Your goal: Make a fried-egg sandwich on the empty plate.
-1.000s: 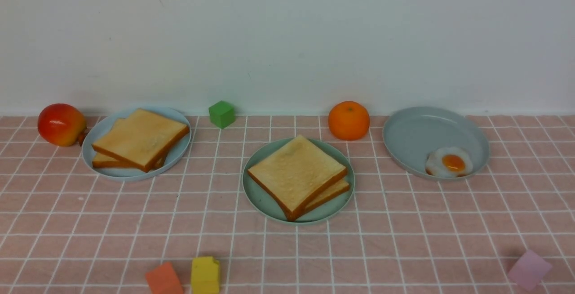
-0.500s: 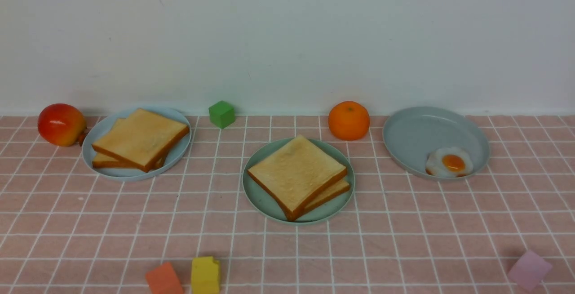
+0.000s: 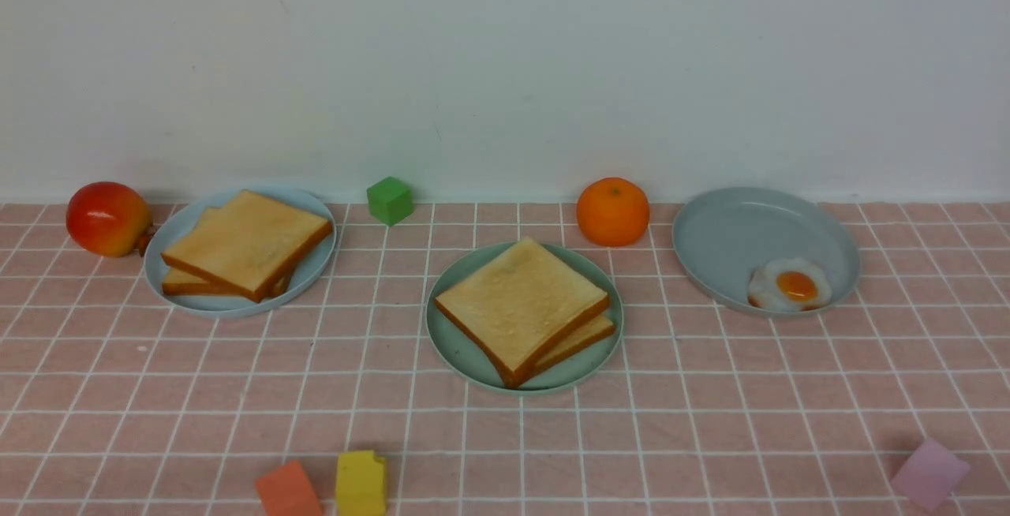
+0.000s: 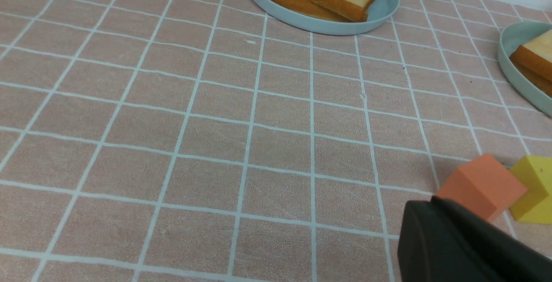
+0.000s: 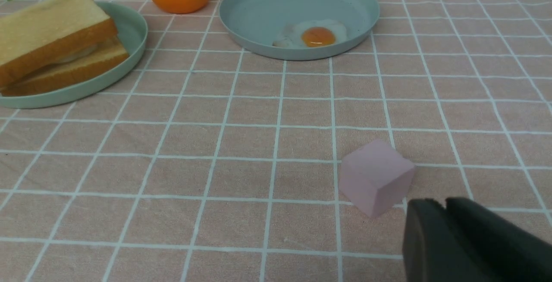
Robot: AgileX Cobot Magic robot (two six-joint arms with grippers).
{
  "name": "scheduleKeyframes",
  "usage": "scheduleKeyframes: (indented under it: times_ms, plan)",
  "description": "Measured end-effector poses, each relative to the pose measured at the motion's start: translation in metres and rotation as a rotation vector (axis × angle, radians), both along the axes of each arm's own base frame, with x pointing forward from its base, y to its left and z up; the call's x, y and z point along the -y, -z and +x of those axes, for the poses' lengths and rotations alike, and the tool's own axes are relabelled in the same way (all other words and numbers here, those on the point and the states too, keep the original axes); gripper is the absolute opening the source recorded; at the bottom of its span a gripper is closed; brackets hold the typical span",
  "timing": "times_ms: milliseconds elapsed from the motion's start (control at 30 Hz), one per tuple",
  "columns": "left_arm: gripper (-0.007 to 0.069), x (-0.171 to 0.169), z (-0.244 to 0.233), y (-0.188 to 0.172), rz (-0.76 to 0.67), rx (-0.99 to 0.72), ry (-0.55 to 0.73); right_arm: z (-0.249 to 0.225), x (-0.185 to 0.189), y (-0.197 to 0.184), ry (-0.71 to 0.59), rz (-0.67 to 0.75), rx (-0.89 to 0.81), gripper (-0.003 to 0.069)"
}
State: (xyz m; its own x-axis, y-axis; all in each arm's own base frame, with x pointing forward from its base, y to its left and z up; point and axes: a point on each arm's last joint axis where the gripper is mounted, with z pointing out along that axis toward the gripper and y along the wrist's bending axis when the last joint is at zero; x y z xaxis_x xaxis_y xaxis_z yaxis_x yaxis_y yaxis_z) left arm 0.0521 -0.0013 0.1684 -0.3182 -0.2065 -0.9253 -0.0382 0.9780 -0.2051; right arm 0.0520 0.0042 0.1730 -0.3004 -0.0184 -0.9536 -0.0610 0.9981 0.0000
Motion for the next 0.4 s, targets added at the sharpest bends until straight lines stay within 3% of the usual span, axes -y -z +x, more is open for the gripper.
scheduleKeyframes:
  times_ms: [400]
  plan:
    - [-0.0003,0.0,0.0,0.0,0.0,0.0,0.0,0.0,0.0,0.0,0.0,0.0,0.0,0.0101]
